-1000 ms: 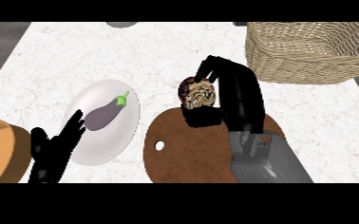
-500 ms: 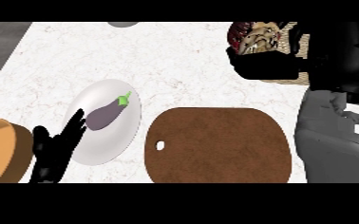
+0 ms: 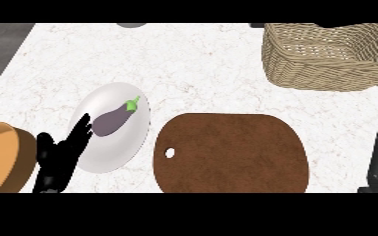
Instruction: Pick the cupcake from the cutting board and place it in the basket
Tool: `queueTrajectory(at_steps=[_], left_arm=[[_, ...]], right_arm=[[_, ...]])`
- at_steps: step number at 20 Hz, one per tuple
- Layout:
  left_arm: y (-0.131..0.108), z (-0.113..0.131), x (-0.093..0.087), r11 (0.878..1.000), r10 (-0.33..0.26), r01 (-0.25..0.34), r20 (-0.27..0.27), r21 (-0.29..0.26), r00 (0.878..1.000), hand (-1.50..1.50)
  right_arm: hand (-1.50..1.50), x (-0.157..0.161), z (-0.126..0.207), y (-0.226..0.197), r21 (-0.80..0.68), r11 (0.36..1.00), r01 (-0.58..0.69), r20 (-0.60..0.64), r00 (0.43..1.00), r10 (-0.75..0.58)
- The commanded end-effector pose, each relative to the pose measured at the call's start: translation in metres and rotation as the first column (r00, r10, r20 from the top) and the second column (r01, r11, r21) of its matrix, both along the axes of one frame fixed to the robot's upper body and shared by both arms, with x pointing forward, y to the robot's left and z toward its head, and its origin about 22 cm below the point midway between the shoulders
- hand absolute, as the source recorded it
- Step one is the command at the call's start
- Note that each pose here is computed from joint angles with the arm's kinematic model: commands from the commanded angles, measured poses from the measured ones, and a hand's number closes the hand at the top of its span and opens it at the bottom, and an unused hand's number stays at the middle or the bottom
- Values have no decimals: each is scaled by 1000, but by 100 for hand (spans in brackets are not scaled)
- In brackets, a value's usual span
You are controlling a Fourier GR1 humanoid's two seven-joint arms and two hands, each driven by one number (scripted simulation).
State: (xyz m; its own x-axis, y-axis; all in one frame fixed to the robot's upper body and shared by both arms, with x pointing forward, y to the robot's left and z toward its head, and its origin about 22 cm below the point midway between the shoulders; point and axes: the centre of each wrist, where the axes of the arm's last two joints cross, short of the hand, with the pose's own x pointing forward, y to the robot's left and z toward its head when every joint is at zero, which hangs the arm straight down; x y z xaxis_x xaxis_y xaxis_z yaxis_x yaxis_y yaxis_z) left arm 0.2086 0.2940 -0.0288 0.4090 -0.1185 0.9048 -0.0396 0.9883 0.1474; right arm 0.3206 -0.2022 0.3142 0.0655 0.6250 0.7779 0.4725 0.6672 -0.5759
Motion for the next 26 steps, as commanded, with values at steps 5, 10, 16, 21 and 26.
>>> queueTrajectory(at_steps=[5, 10, 16, 21, 26], left_arm=[[-1, -18, -7, 1000, 30, -29, -141, 10, 990, 0], [-8, -15, 2, 1000, 15, -14, -124, 5, 992, 0], [3, -18, 6, 1000, 3, -4, -125, -8, 992, 0], [-9, -21, -16, 1000, 8, -7, -143, 9, 990, 0], [-5, -23, -8, 1000, -5, 1, -131, -32, 991, 0]], right_arm=[[150, 47, -13, -56, -54, 996, 65, -63, 996, -69], [150, 73, -37, -83, -38, 998, 53, -49, 997, -55], [150, 93, -49, -104, 84, 995, 55, -80, 996, -48], [150, 91, -89, -121, 189, 981, 41, -37, 999, -34], [150, 100, -114, -151, 197, 980, 33, -52, 998, -23]])
